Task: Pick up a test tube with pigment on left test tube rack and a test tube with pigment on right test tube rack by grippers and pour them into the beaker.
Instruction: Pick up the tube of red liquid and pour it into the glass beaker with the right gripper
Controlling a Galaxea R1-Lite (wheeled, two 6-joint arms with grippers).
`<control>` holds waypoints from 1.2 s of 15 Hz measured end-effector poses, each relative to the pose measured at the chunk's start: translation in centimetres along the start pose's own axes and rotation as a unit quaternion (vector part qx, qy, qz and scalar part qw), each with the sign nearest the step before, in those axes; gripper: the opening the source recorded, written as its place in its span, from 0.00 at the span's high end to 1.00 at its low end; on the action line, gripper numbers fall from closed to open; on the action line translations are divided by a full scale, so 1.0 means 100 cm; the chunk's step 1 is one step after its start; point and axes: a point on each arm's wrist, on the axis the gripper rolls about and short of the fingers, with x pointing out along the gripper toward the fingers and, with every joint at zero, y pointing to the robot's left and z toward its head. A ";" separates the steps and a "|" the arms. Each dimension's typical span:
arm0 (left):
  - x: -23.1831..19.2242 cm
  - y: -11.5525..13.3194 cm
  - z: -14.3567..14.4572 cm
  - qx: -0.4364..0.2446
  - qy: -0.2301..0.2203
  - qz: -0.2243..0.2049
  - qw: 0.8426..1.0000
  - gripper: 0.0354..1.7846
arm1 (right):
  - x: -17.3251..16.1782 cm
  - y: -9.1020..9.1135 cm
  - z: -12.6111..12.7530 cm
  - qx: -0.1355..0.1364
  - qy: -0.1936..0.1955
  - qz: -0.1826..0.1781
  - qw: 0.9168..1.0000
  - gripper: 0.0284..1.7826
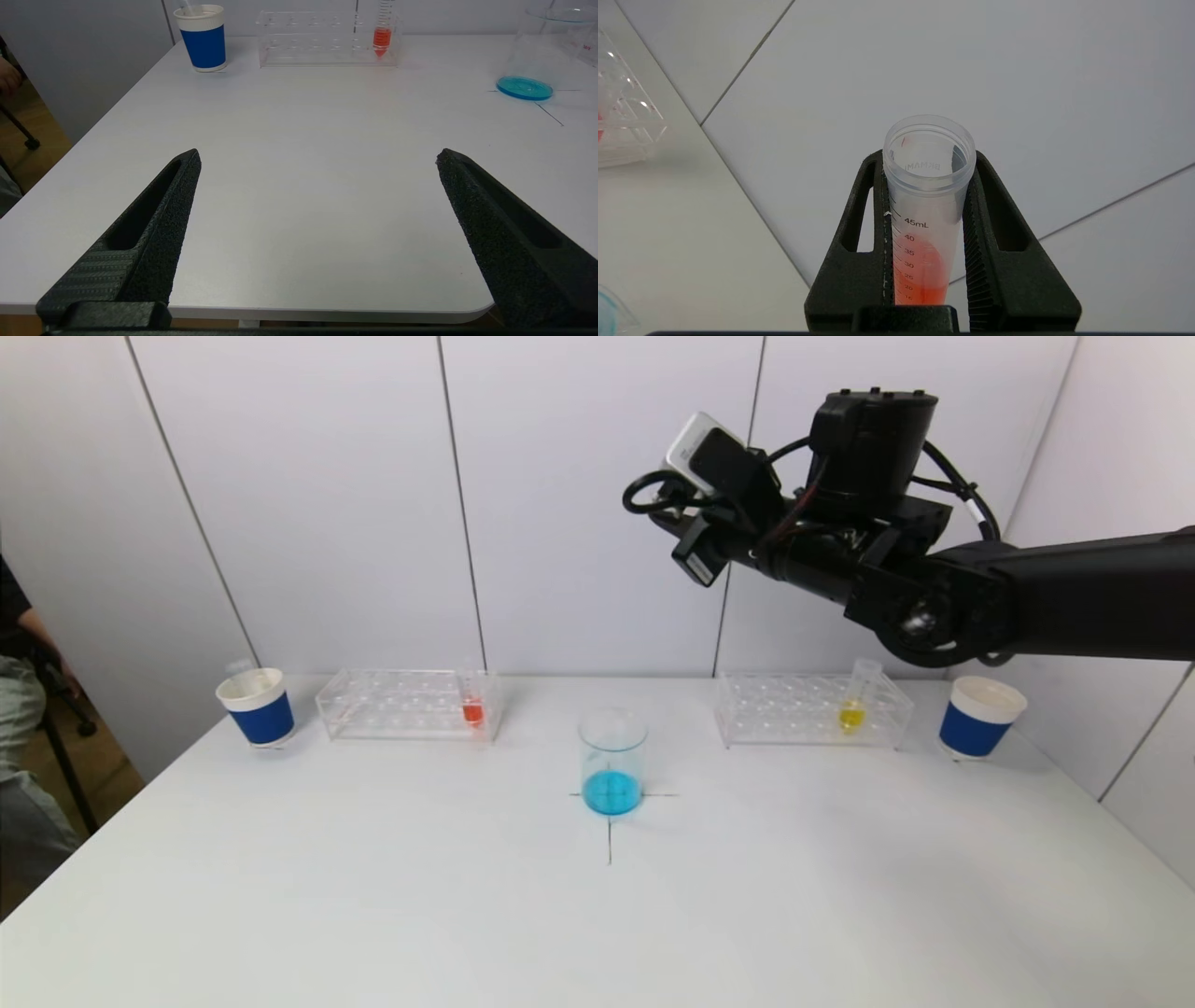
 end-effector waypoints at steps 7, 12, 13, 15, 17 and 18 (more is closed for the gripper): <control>0.000 0.000 0.000 0.000 0.000 0.000 1.000 0.01 | 0.011 0.020 -0.029 -0.092 -0.075 0.041 0.992 0.74; 0.000 0.000 0.000 0.000 0.000 0.000 1.000 0.01 | 0.012 0.056 -0.039 -0.157 -0.144 0.071 0.974 0.74; 0.000 0.000 0.000 0.000 0.000 0.000 1.000 0.01 | 0.013 0.061 -0.042 -0.163 -0.149 0.080 0.972 0.74; 0.000 0.000 0.000 0.000 0.000 0.000 1.000 0.01 | 0.015 0.070 -0.047 -0.177 -0.157 0.096 0.967 0.74; 0.000 0.000 0.000 0.000 0.000 0.000 1.000 0.01 | 0.016 0.075 -0.055 -0.195 -0.159 0.107 0.962 0.74; 0.000 0.000 0.000 0.000 0.000 0.000 1.000 0.01 | 0.017 0.078 -0.059 -0.199 -0.158 0.109 0.961 0.74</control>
